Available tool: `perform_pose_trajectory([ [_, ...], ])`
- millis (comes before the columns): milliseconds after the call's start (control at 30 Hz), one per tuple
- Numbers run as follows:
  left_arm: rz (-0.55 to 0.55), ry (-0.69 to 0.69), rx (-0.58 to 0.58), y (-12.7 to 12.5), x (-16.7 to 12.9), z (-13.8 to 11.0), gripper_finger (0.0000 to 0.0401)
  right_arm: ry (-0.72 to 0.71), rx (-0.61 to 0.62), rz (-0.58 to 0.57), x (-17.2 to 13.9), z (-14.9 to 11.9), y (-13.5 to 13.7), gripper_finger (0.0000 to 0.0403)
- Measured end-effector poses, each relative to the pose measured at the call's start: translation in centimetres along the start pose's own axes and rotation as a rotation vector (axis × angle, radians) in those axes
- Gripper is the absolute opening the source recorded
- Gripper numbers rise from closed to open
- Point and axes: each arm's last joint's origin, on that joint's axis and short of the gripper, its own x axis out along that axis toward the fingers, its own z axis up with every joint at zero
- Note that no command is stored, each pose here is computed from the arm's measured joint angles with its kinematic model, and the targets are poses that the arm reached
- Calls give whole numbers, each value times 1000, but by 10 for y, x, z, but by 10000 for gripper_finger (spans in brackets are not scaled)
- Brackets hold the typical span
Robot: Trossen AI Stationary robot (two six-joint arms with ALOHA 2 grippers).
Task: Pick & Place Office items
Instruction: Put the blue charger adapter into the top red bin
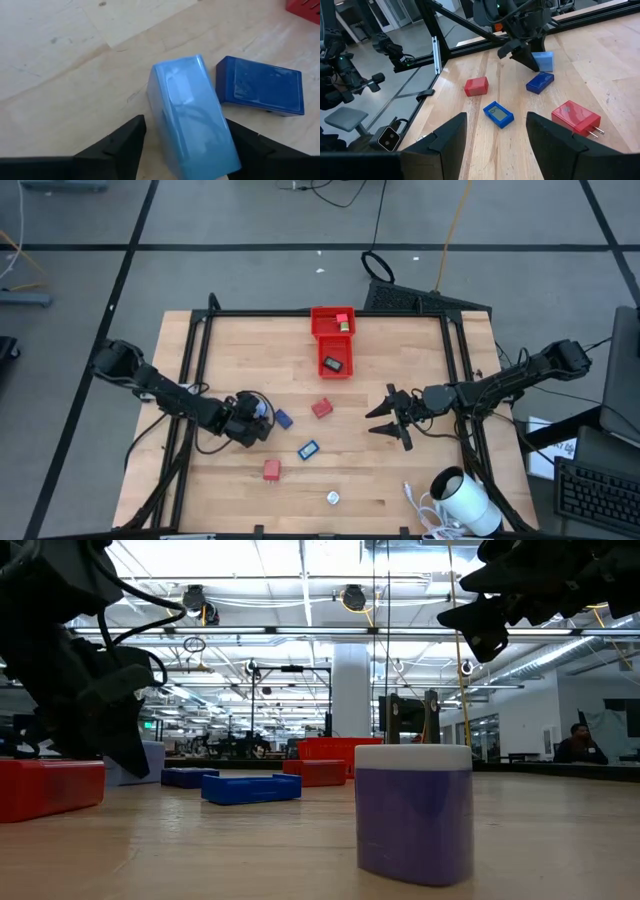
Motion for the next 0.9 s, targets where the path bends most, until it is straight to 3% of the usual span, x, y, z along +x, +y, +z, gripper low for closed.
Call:
perform_pose_trajectory([
  [433,10,-13,38,1,0,0,125,7,0,-3,0,-1,0,196],
  [567,9,-25,56,1,0,1,123,9,0,-3,0,-1,0,196],
  [767,12,-28,93,1,0,1,154,9,0,-3,0,-1,0,196],
  [900,14,-34,115,1,0,1,135,8,0,-3,0,-1,0,196],
])
